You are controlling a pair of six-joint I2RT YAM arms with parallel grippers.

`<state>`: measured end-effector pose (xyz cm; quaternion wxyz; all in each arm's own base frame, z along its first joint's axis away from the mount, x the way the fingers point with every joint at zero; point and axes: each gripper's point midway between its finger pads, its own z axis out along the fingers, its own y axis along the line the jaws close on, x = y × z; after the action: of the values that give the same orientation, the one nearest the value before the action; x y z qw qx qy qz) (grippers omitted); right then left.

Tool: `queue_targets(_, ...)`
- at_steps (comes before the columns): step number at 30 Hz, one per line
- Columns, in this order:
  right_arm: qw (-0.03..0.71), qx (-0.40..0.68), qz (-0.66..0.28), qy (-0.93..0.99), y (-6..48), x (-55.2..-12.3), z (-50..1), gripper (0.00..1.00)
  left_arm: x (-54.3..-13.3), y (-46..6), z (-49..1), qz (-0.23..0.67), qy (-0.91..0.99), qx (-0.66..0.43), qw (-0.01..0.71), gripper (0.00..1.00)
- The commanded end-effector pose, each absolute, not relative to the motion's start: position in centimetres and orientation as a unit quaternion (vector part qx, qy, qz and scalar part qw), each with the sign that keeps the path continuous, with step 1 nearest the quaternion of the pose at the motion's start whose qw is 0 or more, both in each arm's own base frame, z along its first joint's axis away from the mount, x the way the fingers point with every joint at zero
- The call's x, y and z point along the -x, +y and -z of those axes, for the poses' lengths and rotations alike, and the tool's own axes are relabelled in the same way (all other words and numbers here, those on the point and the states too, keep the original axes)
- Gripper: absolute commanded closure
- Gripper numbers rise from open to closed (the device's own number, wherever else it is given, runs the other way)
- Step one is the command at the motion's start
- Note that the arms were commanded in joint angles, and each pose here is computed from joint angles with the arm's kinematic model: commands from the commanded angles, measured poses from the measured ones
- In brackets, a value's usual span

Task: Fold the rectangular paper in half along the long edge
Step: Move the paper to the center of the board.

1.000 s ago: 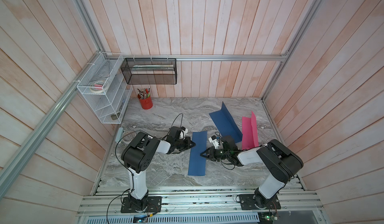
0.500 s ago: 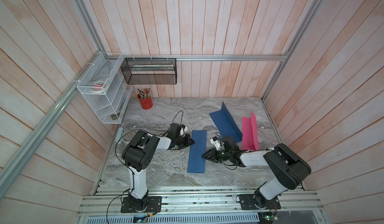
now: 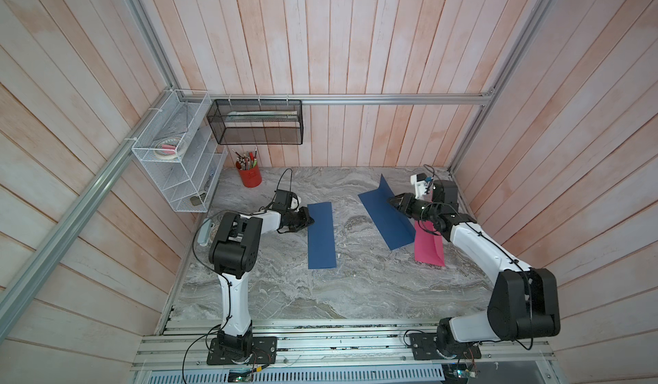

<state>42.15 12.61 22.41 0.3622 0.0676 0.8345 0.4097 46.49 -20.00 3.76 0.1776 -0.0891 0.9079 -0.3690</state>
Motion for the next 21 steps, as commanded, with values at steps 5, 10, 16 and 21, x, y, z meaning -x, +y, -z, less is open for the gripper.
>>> queue_targets(5, 0.316, -0.107, -0.322, 0.886, 7.6, -47.7, -15.5, 0.80, -48.5, -21.2, -12.5, 0.426, 0.866, 0.048, 0.256, 0.82)
queue_targets(10, 0.270, -0.109, -0.309, 0.905, 8.2, -48.3, -10.4, 0.90, -47.2, -21.9, -16.8, 0.469, 0.836, 0.039, 0.280, 0.64)
queue_targets(16, 0.235, -0.115, -0.319, 0.911, 10.1, -45.5, -6.1, 0.91, -45.4, -22.9, -17.5, 0.457, 0.843, 0.033, 0.283, 0.62)
queue_targets(21, 0.186, -0.096, -0.323, 0.923, 13.8, -42.6, -2.2, 0.92, -44.5, -26.7, -16.5, 0.451, 0.855, 0.004, 0.258, 0.62)
